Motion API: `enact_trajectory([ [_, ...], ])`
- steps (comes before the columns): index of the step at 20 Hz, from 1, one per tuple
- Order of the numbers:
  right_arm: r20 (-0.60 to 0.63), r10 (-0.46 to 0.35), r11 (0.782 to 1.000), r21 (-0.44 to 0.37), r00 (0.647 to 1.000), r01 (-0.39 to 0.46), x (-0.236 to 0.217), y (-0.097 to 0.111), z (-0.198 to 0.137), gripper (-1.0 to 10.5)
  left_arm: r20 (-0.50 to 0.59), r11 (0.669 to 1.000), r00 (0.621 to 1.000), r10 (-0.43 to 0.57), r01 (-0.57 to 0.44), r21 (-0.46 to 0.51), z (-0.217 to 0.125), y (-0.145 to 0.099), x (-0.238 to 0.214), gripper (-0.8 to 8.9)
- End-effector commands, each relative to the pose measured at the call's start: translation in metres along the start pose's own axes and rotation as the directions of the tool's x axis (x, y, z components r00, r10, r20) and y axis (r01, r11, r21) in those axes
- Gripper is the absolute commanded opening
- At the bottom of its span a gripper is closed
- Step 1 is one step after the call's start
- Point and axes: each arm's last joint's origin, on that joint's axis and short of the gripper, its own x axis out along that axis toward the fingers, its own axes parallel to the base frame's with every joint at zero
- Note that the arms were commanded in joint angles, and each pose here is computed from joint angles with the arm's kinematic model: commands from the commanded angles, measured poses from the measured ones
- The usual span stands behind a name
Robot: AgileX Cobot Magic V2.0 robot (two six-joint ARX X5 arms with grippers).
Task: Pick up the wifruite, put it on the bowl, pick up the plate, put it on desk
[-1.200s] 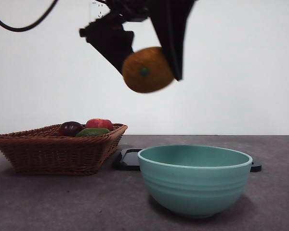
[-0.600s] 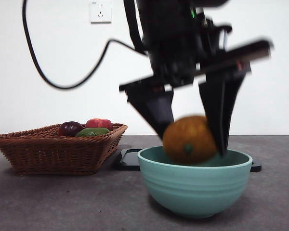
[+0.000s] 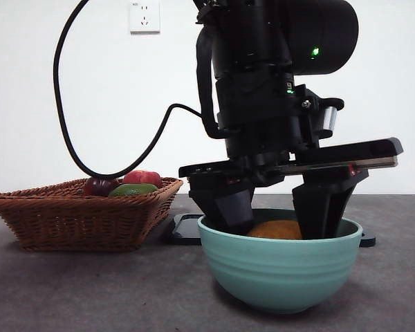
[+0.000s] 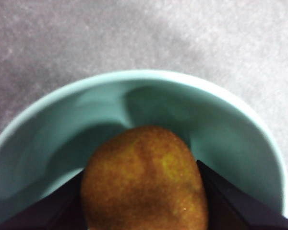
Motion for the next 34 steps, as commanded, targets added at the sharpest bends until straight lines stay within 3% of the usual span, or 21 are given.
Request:
enact_trajectory([
  [1, 0.024, 0.004, 1.000, -0.019, 1.000, -0.004, -0.004, 0.002, 0.004, 6.5, 0.000, 1.000, 1.000, -0.004, 0.004, 0.018, 0.003, -0.005, 0.004, 2.41],
  [4, 0.022, 0.004, 1.000, -0.018, 1.000, -0.003, -0.004, 0.002, 0.004, 6.5, 0.000, 1.000, 1.000, -0.004, 0.004, 0.018, 0.004, -0.005, 0.003, 3.03],
  [6, 0.022, 0.004, 1.000, -0.019, 1.000, -0.003, -0.004, 0.002, 0.004, 6.5, -0.002, 1.000, 1.000, -0.003, 0.003, 0.017, 0.004, -0.006, 0.001, 4.99],
  [7, 0.022, 0.004, 1.000, -0.019, 1.000, -0.003, -0.004, 0.002, 0.004, 6.5, -0.002, 1.000, 1.000, -0.003, 0.003, 0.018, 0.005, -0.006, -0.001, 5.37],
  [13, 0.023, 0.003, 1.000, -0.020, 1.000, -0.003, -0.004, 0.002, 0.004, 6.5, 0.029, 0.999, 0.999, -0.013, 0.012, 0.044, 0.014, -0.010, -0.043, 5.37],
  [19, 0.022, -0.001, 1.000, -0.025, 1.000, 0.001, -0.004, 0.002, 0.004, 6.5, 0.180, 0.998, 0.982, -0.064, 0.059, 0.030, -0.002, -0.008, -0.128, 5.42],
  [25, -0.006, -0.004, 1.000, -0.015, 1.000, 0.004, -0.004, 0.002, 0.001, 6.5, 0.376, 0.995, 0.922, -0.097, 0.085, 0.049, -0.058, 0.008, -0.230, 5.42],
  [28, -0.016, -0.006, 1.000, -0.008, 1.000, 0.006, -0.004, 0.001, 0.000, 6.5, 0.472, 0.998, 0.879, -0.067, 0.049, 0.050, -0.098, 0.022, -0.273, 5.41],
  [32, -0.016, -0.006, 1.000, 0.020, 1.000, 0.006, -0.004, 0.001, 0.000, 6.5, 0.534, 0.996, 0.842, -0.073, 0.037, 0.077, -0.156, 0.040, -0.311, 5.34],
  [34, -0.017, -0.006, 0.999, 0.035, 1.000, 0.006, -0.004, 0.001, 0.000, 6.5, 0.591, 0.994, 0.802, -0.089, 0.037, 0.100, -0.187, 0.051, -0.322, 5.31],
])
